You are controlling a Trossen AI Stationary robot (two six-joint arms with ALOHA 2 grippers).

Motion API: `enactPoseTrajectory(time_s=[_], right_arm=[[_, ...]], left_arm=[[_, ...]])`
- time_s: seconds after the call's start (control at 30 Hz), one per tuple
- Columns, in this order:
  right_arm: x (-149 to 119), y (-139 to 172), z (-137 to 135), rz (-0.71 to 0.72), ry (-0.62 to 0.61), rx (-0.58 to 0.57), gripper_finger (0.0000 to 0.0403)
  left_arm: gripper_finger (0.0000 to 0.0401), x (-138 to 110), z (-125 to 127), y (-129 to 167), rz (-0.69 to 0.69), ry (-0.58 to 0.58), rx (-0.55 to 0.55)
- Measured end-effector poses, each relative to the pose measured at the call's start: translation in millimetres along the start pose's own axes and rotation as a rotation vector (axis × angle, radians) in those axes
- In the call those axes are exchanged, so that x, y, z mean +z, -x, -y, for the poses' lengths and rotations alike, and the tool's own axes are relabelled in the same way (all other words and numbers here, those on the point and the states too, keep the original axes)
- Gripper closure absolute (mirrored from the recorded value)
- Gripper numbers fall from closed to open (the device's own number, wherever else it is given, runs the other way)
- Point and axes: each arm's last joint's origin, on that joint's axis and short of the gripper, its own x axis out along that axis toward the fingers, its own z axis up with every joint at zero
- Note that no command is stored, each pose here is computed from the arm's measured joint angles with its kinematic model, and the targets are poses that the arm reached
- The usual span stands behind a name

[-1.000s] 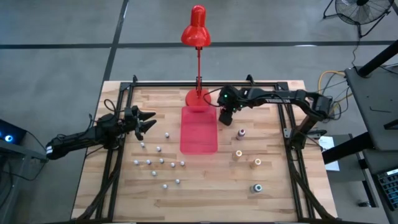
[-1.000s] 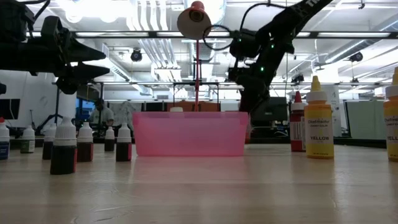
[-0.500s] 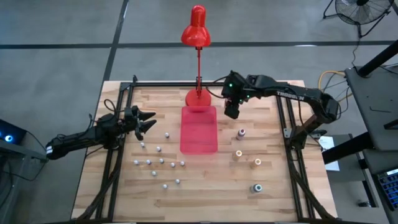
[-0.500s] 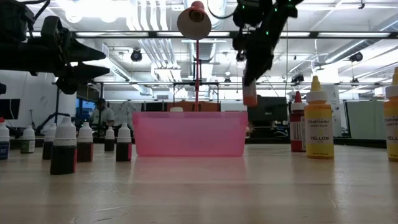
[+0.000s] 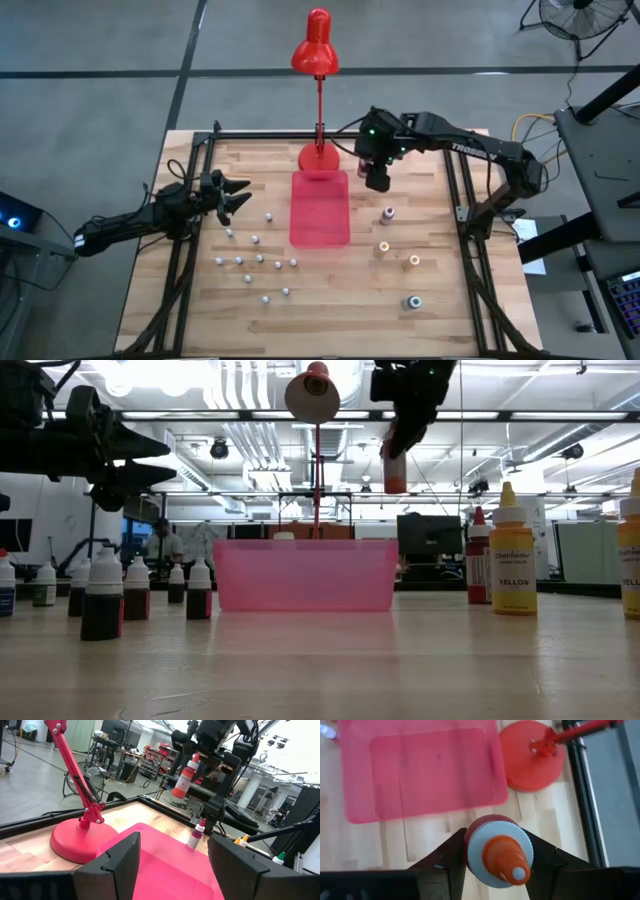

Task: Pick & Place food coloring
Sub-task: Put the big orange food coloring bottle into the pink bin

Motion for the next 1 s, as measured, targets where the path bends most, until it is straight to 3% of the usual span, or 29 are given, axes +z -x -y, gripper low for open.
enactPoseTrajectory(time_s=[0.8, 1.0], right_arm=[[60, -61, 11, -0.019, 0.126, 0.066, 0.0262], [64, -80, 13, -0.056, 0.132, 0.081, 0.0262]], left_arm=[[0.0197, 0, 0, 0, -0.001, 0.0, 0.0], [0.0197, 0, 0, 0, 0.0, 0.0, 0.0]])
